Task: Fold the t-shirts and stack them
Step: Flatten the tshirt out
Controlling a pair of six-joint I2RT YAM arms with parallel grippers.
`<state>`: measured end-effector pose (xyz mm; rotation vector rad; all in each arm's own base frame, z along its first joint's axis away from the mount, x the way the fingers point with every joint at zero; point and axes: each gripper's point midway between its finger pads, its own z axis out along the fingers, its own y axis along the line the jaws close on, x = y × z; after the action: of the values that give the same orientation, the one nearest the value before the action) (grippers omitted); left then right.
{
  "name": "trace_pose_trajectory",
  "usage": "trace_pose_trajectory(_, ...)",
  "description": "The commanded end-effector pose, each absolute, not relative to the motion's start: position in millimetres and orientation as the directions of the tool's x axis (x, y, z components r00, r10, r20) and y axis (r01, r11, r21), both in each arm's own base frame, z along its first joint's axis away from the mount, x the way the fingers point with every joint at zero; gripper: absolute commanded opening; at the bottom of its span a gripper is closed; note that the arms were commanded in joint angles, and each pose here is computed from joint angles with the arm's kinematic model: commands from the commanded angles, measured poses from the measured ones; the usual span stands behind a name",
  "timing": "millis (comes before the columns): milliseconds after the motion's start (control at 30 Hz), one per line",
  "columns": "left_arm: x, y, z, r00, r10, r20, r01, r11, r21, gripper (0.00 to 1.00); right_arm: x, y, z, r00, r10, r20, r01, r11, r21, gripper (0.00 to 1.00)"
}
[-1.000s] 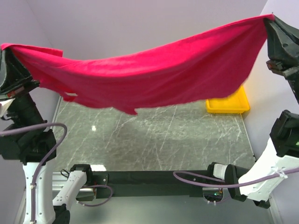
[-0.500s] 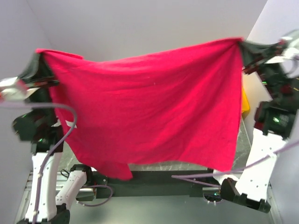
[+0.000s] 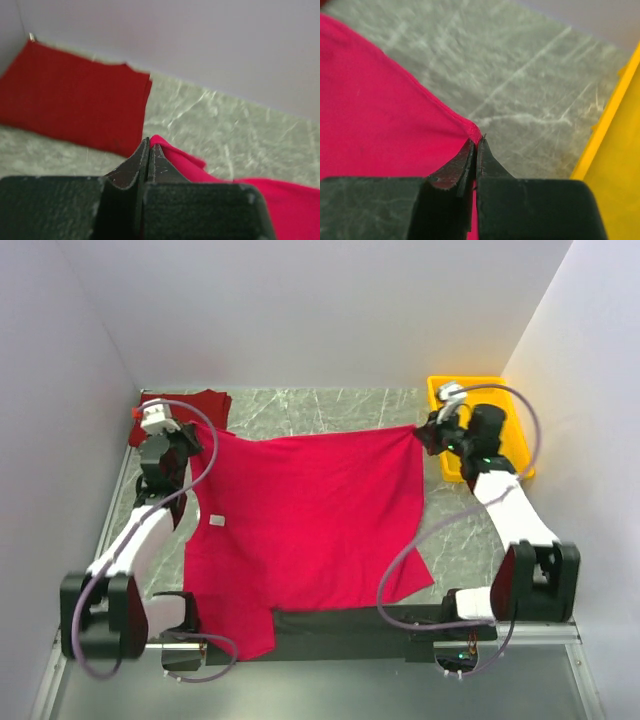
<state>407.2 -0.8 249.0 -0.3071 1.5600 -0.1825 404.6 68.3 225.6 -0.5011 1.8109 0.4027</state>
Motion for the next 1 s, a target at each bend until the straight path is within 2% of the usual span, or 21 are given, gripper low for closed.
trace_pose_trajectory(0,430,2,253,0.051,-0.333,-0.941,-0.078,0.939,-0.336,0.01,442,58,218,-0.183,-0.285,-0.941,-0.462,0.87,-0.173,0.0)
trace_pose_trajectory(167,456,12,205,-0.058,-0.333,-0.941,-0.186,0.93,-0.317,0.01,477,59,175,-0.315,-0.372,-0.873,-0.428,0.877,-0.219,0.0)
trace_pose_trajectory(267,469,16,189,-0.105,-0.328,-0.939,-0.228,0.927,-0.298,0.01,501,56,148,-0.429,-0.372,-0.823,-0.401,0.895,-0.196,0.0)
trace_pose_trajectory(333,478,17,192,-0.105,-0.32,-0.942,-0.233,0.928,-0.29,0.01,518,58,141,-0.443,-0.38,-0.812,-0.397,0.895,-0.203,0.0)
trace_pose_trajectory(567,493,34,176,-0.129,-0.292,-0.948,-0.325,0.915,-0.238,0.01,549,59,137,-0.426,-0.405,-0.809,-0.357,0.897,-0.261,0.0)
trace_pose_trajectory(767,483,64,184,-0.088,-0.243,-0.966,-0.467,0.867,-0.176,0.01,566,90,176,-0.27,-0.361,-0.893,-0.412,0.881,-0.232,0.0)
trace_pose_trajectory(967,486,62,167,-0.154,-0.227,-0.962,-0.448,0.883,-0.137,0.01,595,108,163,-0.286,-0.414,-0.864,-0.395,0.873,-0.288,0.0)
